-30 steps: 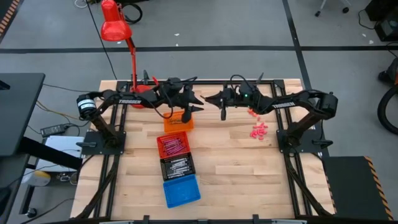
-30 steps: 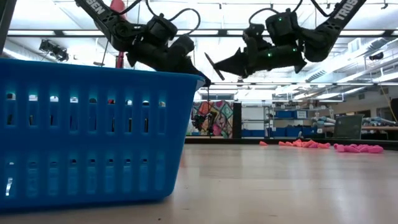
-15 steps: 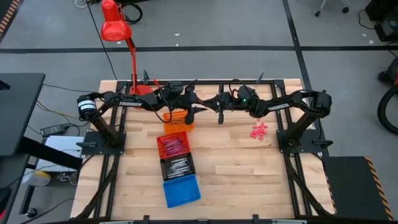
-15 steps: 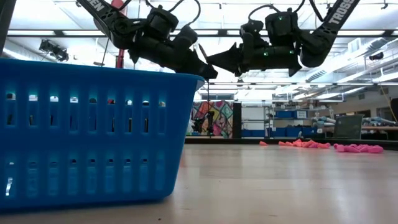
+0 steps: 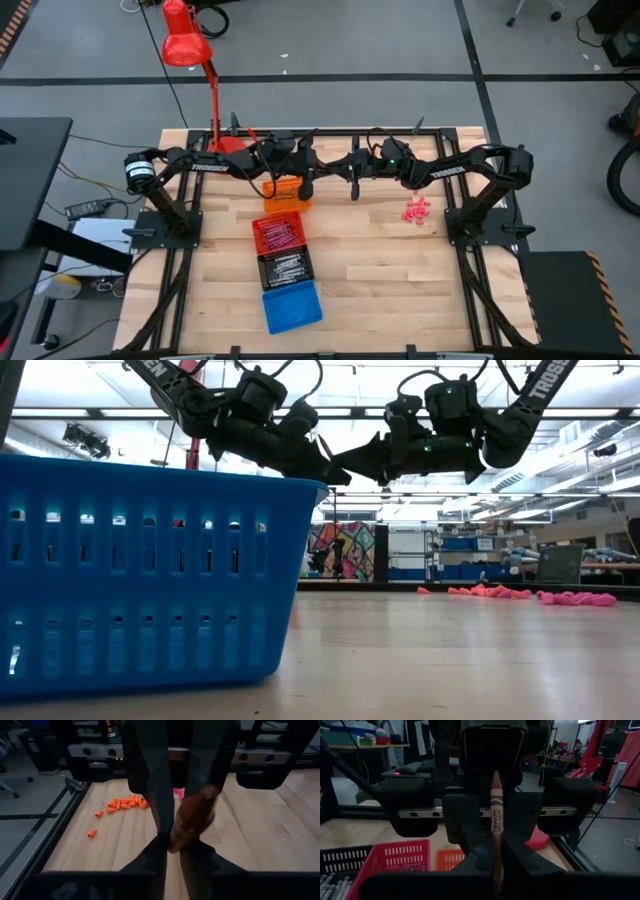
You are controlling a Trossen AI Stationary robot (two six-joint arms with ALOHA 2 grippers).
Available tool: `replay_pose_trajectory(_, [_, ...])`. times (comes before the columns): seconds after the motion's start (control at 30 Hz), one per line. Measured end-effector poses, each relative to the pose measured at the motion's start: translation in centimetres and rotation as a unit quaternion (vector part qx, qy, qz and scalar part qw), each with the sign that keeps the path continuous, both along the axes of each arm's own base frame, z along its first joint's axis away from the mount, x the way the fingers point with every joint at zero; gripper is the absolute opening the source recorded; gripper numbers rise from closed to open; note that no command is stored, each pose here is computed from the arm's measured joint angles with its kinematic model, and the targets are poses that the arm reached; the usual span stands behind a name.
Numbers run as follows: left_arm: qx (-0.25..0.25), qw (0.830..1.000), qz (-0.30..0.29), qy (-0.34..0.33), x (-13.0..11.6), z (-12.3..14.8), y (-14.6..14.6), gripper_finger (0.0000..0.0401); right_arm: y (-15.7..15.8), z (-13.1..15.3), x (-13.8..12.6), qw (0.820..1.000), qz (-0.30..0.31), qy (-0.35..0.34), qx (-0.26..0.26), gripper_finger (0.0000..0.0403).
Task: Sort crayons
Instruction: Put the brown crayon into the blue basket
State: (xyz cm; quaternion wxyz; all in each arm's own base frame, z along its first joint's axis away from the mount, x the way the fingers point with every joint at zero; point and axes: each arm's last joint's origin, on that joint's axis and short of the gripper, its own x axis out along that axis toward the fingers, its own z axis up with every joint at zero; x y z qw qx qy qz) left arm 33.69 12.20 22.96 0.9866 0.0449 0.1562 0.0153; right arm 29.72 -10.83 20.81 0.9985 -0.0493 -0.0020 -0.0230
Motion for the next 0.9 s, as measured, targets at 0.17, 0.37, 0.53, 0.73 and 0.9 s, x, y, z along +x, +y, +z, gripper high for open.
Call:
replay_pose_trajectory(0.17, [-0.001, 1.0, 0.0, 0.002, 0.0, 0.0, 0.0, 0.0034, 0.0, -0.1, 0.0, 1.0, -0.001, 0.006, 0.002, 0.0047])
replay_pose_trajectory(0.37, [-0.007, 1.0, 0.003, 0.021, -0.2, -0.4, 0.2, 0.0048, -0.2, 0.1, -0.3, 1.0, -0.007, 0.02, 0.004, 0.0102])
replay_pose_trajectory(0.53, [-0.025, 0.997, 0.021, 0.069, -1.3, -1.0, 1.2, 0.0047, -1.0, 0.9, -1.6, 0.998, -0.026, 0.049, 0.016, 0.0129])
replay_pose_trajectory(0.73, [-0.049, 0.988, 0.03, 0.142, -3.9, 0.0, 1.0, 0.0046, -1.8, 0.3, -3.4, 0.987, -0.063, 0.143, 0.034, 0.013])
replay_pose_trajectory(0.9, [-0.086, 0.974, 0.045, 0.206, -5.8, 0.4, 0.2, 0.0046, -2.2, -1.4, -3.8, 0.969, -0.111, 0.219, 0.037, 0.0131])
